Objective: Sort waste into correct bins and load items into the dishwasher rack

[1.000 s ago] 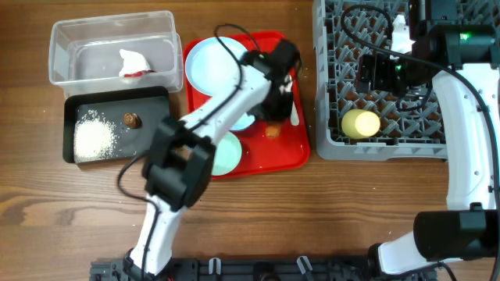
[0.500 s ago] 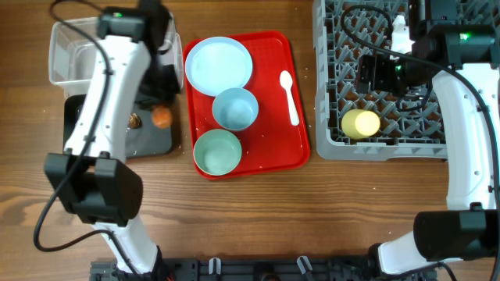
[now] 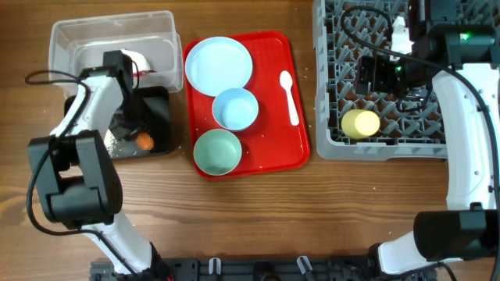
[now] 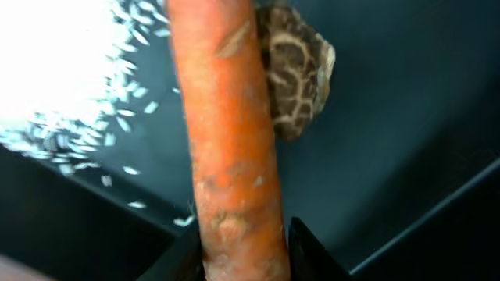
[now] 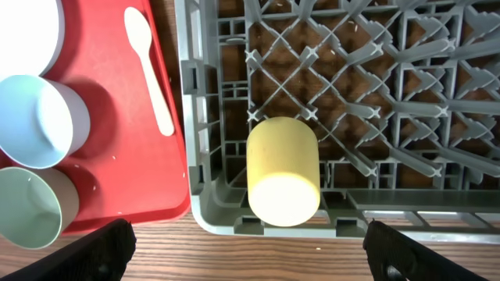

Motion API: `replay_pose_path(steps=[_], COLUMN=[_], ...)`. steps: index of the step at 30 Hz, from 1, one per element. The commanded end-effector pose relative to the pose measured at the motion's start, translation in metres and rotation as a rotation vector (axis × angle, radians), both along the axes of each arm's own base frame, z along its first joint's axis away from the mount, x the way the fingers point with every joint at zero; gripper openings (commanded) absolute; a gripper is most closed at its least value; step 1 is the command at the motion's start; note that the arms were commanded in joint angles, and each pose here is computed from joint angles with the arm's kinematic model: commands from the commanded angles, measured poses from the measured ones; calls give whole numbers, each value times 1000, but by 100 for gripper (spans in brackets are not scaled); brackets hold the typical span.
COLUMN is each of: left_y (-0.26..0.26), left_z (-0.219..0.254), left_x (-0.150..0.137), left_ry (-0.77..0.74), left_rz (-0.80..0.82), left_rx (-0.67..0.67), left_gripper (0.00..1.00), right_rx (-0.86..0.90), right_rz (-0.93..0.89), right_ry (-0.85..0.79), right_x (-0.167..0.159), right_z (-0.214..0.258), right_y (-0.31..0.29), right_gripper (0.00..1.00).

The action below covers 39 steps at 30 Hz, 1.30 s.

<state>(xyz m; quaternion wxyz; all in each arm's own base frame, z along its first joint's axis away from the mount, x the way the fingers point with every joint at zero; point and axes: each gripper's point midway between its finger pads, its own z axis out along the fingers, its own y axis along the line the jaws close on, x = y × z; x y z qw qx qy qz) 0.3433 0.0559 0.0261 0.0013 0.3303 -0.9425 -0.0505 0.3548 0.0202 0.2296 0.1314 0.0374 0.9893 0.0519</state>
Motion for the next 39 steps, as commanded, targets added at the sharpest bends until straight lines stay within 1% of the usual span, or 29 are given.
replay_pose_path(steps=[1,2,4,5,6,7,9,10,11,13,14,15,16,17,19,20,22,24,25,28,29,31,33,35,37,39], left_y=[-15,-15,-17,-19,-20,-18,-15,-14,-13,-14,-29,-46,-66,-85,-140,-165,-203,-218,-226,-229,-224,-207,-183,-168,-149,-122], left_z=[-22,-25,-26,-24,-18,-4,41,62,93,144,167,177,182,183,174,166,142,124,108,85,85,89,93,95,99,101], left_x=[4,3,1,-3,-6,-2,13,21,29,35,35,37,38,38,35,33,29,26,24,23,28,39,43,42,42,43], left_ry=[-66,-69,-64,-46,-42,-70,-180,-237,-323,-467,-545,-581,-600,-602,-577,-561,-503,-454,-409,-349,-358,-385,-380,-371,-368,-360], left_rz=[115,128,147,145,142,104,36,9,-38,-67,-142,-231,-322,-400,-628,-715,-814,-848,-867,-872,-838,-728,-624,-591,-549,-485], left_rx=[-83,-84,-91,-107,-110,-105,-87,-79,-64,-46,-67,-97,-119,-128,-146,-155,-147,-159,-165,-168,-168,-157,-157,-150,-117,-99], left_gripper=[32,40,63,72,77,85,96,98,99,99,99,96,96,96,98,98,99,98,97,93,92,92,92,93,94,96], right_rx=[17,17,17,17,17,17,17,17,18,21,45,62,84,102,127,134,241,236,239,251,258,280,311,330,341,340], right_rz=[1,1,1,1,1,1,1,1,1,2,11,17,25,31,40,42,97,140,163,201,224,255,284,302,311,319], right_ry=[-18,-18,-19,-19,-14,-12,-15,-17,-22,-25,-39,-49,-62,-73,-87,-90,-98,-101,-99,-98,-109,-147,-179,-184,-158,-101], right_x=[1,1,1,1,0,0,0,1,2,3,6,8,11,13,16,17,18,19,19,20,21,28,35,39,42,41], right_z=[6,6,7,7,6,6,6,6,7,7,8,10,11,13,15,15,19,14,9,-1,-6,-13,-20,-33,-51,-81], right_y=[4,4,4,4,3,3,3,4,4,4,9,12,16,19,23,25,47,57,67,92,105,135,168,193,215,236], right_gripper=[97,97,97,98,98,97,98,97,97,97,97,98,98,97,97,97,97,97,97,96,96,94,94,93,91,87])
